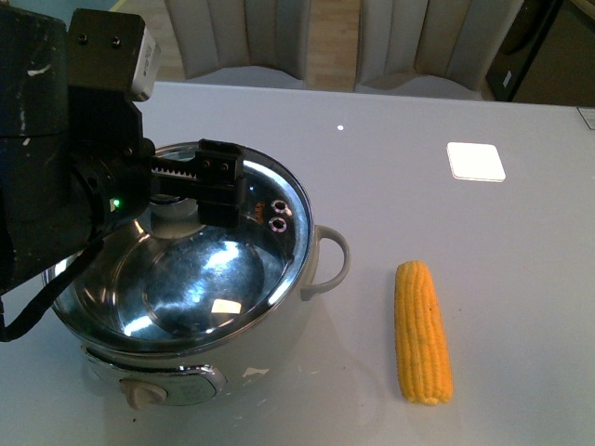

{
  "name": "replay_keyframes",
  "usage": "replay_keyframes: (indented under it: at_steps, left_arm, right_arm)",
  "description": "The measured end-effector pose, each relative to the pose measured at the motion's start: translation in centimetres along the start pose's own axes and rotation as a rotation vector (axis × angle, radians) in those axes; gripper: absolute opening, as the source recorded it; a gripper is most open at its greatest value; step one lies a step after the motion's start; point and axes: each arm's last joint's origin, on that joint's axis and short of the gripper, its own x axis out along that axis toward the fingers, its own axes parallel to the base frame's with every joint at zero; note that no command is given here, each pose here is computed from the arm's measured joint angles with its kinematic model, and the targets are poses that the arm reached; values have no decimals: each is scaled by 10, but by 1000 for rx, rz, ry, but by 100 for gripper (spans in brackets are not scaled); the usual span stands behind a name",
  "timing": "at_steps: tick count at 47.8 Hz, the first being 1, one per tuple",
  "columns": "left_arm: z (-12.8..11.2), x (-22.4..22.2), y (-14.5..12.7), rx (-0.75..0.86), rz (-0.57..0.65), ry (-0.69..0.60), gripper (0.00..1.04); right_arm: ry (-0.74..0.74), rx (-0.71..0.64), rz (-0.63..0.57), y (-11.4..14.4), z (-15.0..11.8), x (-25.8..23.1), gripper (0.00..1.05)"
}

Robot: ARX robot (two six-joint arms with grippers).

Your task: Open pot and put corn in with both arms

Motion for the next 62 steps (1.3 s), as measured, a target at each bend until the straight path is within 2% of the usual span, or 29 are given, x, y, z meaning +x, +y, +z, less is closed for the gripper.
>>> replay_keyframes:
  at_steps: [25, 33, 43, 62]
  left_arm:
    - [-8, 2, -19, 13, -8, -23, 98]
    - [-11, 1, -21, 4, 6, -16, 69]
    - [-14, 2, -21, -13, 33, -9, 44]
    - [-13, 2, -23, -10, 51, 3, 43]
  right_arm:
    - [0, 0, 0, 0, 0, 0, 96]
    - [0, 0, 0, 0, 0, 0, 96]
    - [0, 0, 0, 0, 0, 0, 96]
    - [0, 0, 0, 0, 0, 0, 96]
